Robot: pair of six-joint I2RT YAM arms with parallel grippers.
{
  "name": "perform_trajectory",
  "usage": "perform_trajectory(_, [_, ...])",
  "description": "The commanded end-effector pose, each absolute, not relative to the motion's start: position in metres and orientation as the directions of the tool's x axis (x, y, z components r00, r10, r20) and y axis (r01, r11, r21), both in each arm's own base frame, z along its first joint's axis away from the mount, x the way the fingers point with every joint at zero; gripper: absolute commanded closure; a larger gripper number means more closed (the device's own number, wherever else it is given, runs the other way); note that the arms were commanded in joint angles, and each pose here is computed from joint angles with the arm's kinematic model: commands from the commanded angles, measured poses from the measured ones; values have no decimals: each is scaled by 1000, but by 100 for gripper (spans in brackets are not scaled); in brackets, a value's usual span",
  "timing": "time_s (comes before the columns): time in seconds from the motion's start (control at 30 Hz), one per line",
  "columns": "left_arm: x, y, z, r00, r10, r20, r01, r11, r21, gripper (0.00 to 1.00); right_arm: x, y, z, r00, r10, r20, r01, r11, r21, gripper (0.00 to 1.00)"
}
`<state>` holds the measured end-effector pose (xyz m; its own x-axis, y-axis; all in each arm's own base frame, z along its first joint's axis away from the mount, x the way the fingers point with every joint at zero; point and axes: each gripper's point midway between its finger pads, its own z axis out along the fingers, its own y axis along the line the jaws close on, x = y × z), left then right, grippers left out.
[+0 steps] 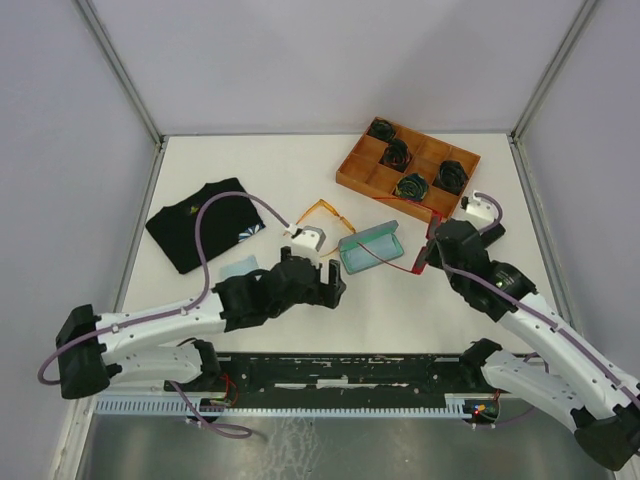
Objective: Organize the sunglasses
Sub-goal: Fold the sunglasses.
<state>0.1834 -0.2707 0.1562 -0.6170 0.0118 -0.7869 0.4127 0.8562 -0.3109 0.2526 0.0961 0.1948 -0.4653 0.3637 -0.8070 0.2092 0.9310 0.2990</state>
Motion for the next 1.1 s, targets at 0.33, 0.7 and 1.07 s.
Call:
perform_trajectory(0.33, [210,-338,211,-443,-81,-893,376,887,-267,8,256,137,234,-413,498,-762,122,860,496,100])
perform_trajectory(0.7, [224,-350,210,-420,-1,-908,353,921,-164,9,251,154,235,-459,442,-771,45,878,477,100])
perform_trajectory(1.07, [231,-362,217,-396,52,-917,365,925,-105,10,246,154,241,-468,393,-792,8,898,441,100])
